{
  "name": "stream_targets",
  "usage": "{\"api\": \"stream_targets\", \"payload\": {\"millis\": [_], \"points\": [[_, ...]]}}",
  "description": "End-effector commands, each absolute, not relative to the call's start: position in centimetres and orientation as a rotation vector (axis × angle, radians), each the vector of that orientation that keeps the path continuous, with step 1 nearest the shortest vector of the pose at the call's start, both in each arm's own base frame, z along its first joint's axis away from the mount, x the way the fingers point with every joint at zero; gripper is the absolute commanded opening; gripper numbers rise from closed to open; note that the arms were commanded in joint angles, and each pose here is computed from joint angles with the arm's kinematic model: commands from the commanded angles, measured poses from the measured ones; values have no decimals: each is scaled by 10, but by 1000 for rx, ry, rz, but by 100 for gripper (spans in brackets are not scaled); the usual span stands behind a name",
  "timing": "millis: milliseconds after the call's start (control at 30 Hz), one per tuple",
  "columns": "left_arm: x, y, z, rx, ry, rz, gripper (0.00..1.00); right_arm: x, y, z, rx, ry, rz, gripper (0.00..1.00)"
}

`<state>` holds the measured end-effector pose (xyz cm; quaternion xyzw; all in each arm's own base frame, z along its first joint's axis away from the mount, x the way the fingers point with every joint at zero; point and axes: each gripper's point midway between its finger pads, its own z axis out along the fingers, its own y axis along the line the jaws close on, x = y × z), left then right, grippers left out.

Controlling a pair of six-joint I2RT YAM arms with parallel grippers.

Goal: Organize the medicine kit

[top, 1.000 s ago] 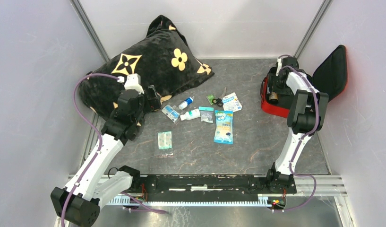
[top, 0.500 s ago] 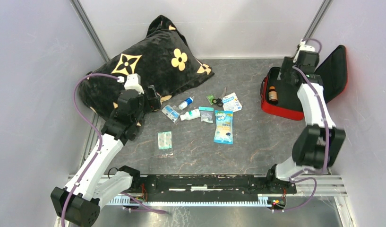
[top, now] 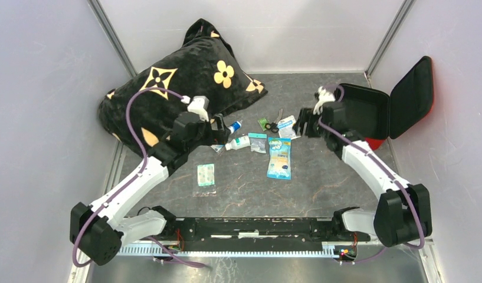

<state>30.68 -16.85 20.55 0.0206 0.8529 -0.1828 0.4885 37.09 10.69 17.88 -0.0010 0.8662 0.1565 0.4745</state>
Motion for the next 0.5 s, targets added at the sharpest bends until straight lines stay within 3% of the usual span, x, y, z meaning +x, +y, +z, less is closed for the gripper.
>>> {"api": "stream_targets", "payload": {"millis": [0, 233, 467], "points": [[302, -221, 208, 44, 2043, -692, 100, 342, 139, 152, -51, 2145, 543, 72], [284, -290, 171, 180, 2121, -826, 97, 305, 152, 95, -106, 2247, 648, 71], [284, -327, 129, 225, 2190, -886, 87, 300, 162, 68, -122, 2288, 712, 71]]}}
